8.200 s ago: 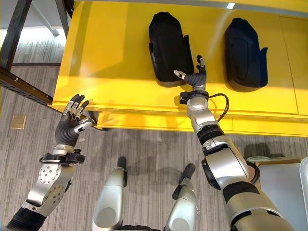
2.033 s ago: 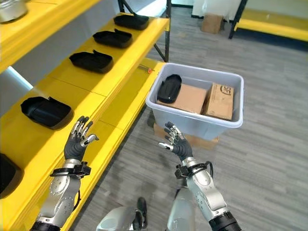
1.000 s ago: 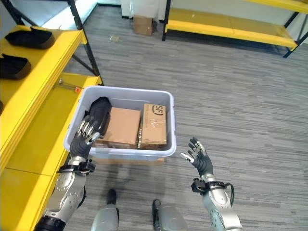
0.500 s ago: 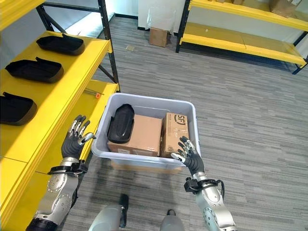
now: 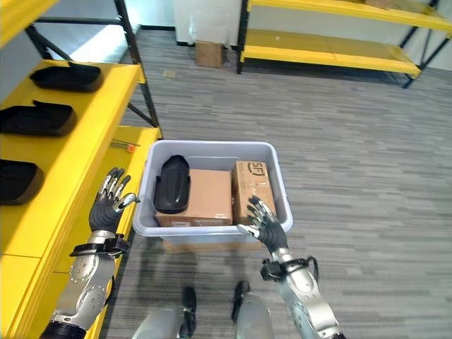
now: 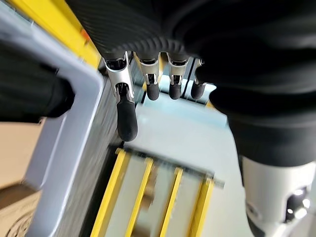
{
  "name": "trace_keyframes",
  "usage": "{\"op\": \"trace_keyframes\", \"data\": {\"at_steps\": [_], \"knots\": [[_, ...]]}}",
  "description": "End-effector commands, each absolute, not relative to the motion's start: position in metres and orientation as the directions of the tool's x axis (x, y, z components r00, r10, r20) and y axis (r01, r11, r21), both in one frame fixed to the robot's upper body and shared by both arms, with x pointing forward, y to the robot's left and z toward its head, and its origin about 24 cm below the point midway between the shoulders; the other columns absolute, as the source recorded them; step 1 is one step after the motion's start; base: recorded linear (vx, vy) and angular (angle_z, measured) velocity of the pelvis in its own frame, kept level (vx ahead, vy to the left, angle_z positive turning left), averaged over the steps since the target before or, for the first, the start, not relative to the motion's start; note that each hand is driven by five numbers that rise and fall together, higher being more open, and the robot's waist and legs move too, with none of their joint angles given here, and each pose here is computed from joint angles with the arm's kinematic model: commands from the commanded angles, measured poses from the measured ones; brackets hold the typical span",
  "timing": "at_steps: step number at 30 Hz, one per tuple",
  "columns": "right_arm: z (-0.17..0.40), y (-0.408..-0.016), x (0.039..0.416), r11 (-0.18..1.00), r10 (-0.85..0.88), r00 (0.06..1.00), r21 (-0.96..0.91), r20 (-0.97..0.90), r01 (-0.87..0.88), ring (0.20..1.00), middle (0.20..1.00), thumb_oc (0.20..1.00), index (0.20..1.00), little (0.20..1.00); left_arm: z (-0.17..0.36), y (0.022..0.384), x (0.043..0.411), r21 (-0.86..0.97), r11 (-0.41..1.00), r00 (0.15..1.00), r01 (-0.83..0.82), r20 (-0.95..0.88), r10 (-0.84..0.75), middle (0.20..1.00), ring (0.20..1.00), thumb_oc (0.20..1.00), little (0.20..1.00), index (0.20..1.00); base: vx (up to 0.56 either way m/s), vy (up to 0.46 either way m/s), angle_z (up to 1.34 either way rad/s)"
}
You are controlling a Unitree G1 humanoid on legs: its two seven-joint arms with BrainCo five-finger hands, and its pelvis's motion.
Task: Move parts from the plastic box to the shelf.
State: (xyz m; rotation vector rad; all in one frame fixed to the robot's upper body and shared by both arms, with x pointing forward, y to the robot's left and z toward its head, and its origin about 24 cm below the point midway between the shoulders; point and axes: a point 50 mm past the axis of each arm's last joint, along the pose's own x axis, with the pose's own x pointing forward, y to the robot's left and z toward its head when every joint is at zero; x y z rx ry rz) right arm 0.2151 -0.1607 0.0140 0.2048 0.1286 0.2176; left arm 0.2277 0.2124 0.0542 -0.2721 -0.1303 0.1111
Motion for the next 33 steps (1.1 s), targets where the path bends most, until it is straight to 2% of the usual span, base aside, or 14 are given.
{"op": "trace_keyframes", "data": {"at_steps": [1, 7, 12, 14, 25, 33], "knots": [[0.042, -0.173, 0.225, 0.96, 0.2, 0.979, 0.192, 0.04, -0.204, 1.0, 1.0, 1.0, 1.0, 1.0, 0.08, 0.21, 0.227, -0.27, 0.962, 0.963, -0.027, 0.251, 0.098, 1.0, 1.0, 1.0, 1.0, 1.0, 0.1, -0.28, 0.22], [0.044, -0.179, 0.224, 0.966, 0.176, 0.983, 0.182, 0.047, -0.182, 1.0, 1.0, 1.0, 1.0, 1.0, 0.08, 0.205, 0.228, -0.287, 0.958, 0.967, -0.005, 0.244, 0.078, 1.0, 1.0, 1.0, 1.0, 1.0, 0.03, -0.055, 0.18], [0.043, -0.185, 0.222, 0.973, 0.142, 0.989, 0.18, 0.038, -0.146, 1.0, 1.0, 1.0, 1.0, 1.0, 0.082, 0.209, 0.227, -0.3, 0.953, 0.961, -0.032, 0.253, 0.112, 1.0, 1.0, 1.0, 1.0, 1.0, 0.12, 0.247, -0.02], [0.042, -0.187, 0.22, 0.97, 0.129, 0.991, 0.205, 0.036, -0.134, 1.0, 1.0, 1.0, 1.0, 1.0, 0.088, 0.206, 0.229, -0.286, 0.958, 0.958, 0.003, 0.277, 0.079, 1.0, 1.0, 1.0, 1.0, 1.0, 0.08, 0.319, -0.44], [0.038, -0.177, 0.217, 0.955, 0.194, 0.981, 0.225, 0.016, -0.193, 1.0, 1.0, 1.0, 1.0, 1.0, 0.097, 0.207, 0.234, -0.221, 0.974, 0.951, 0.039, 0.309, 0.032, 1.0, 1.0, 1.0, 1.0, 1.0, 0.06, 0.151, -0.02], [0.041, -0.169, 0.217, 0.942, 0.254, 0.967, 0.221, 0.025, -0.253, 1.0, 1.0, 1.0, 1.0, 1.0, 0.107, 0.198, 0.253, -0.11, 0.992, 0.937, 0.061, 0.35, -0.019, 1.0, 1.0, 1.0, 1.0, 1.0, 0.02, 0.01, -0.06]]}}
